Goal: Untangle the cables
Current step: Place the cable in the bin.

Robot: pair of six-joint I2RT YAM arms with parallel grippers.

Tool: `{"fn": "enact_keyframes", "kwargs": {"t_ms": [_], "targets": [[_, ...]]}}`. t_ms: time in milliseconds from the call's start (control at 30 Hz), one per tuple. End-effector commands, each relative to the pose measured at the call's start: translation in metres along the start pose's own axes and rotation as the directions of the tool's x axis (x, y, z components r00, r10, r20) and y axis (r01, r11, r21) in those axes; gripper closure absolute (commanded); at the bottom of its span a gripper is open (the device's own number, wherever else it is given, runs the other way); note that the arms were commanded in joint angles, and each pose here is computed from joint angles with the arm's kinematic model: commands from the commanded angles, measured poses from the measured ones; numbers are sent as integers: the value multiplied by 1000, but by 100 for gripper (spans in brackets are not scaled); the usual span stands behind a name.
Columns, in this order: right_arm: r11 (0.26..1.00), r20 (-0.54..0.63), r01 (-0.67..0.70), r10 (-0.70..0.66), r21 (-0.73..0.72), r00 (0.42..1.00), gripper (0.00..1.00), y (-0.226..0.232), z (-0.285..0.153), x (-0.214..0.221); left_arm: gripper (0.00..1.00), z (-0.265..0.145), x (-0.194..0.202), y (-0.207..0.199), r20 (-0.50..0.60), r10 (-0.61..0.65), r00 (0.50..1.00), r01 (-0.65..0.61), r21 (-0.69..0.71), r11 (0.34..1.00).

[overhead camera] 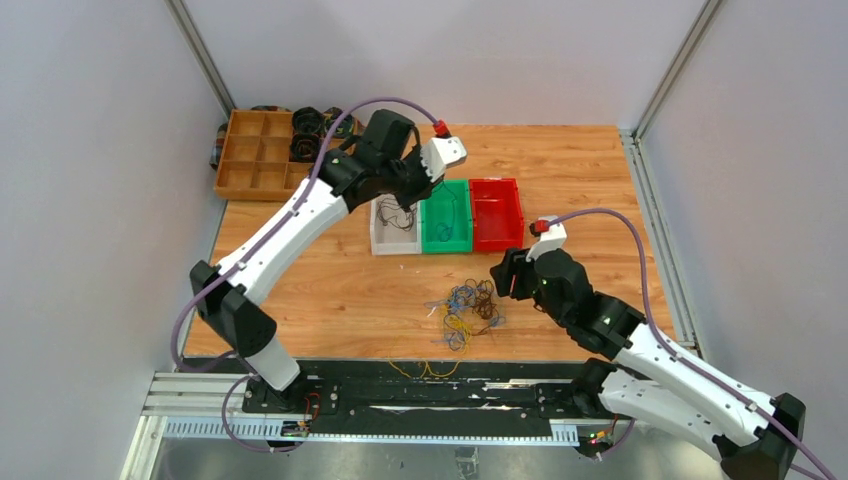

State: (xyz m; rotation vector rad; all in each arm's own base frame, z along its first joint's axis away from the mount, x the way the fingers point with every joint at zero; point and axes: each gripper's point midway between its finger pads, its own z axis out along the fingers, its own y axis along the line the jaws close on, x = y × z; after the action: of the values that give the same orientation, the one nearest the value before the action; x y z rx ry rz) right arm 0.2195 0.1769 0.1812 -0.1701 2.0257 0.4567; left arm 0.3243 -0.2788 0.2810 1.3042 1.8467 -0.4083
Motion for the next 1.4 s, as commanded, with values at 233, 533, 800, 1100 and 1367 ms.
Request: {"fn": "enact_keyframes", "kwargs": {"t_ms": [233, 533, 800, 1100, 1367], "targets": [[993, 64, -8, 0, 114, 998, 47, -31, -22, -14, 99, 72, -39, 15, 118, 47, 992, -49, 9, 999], [985, 73, -17, 5, 169, 997, 48, -47, -32, -12, 99, 106, -15, 17, 43, 205, 978, -206, 21, 978], [983, 59, -16, 5, 181, 998, 48, -49, -32, -9, 99, 129, -2, 4, 78, 295, 952, -302, 103, 948], [981, 45, -19, 11, 191, 999, 48, -54, -34, -2, 99, 132, -2, -10, 143, 342, 929, -363, 161, 918], [978, 44, -19, 10, 210, 999, 49, -58, -41, -5, 99, 147, 7, -27, 188, 419, 889, -457, 274, 846]]}}
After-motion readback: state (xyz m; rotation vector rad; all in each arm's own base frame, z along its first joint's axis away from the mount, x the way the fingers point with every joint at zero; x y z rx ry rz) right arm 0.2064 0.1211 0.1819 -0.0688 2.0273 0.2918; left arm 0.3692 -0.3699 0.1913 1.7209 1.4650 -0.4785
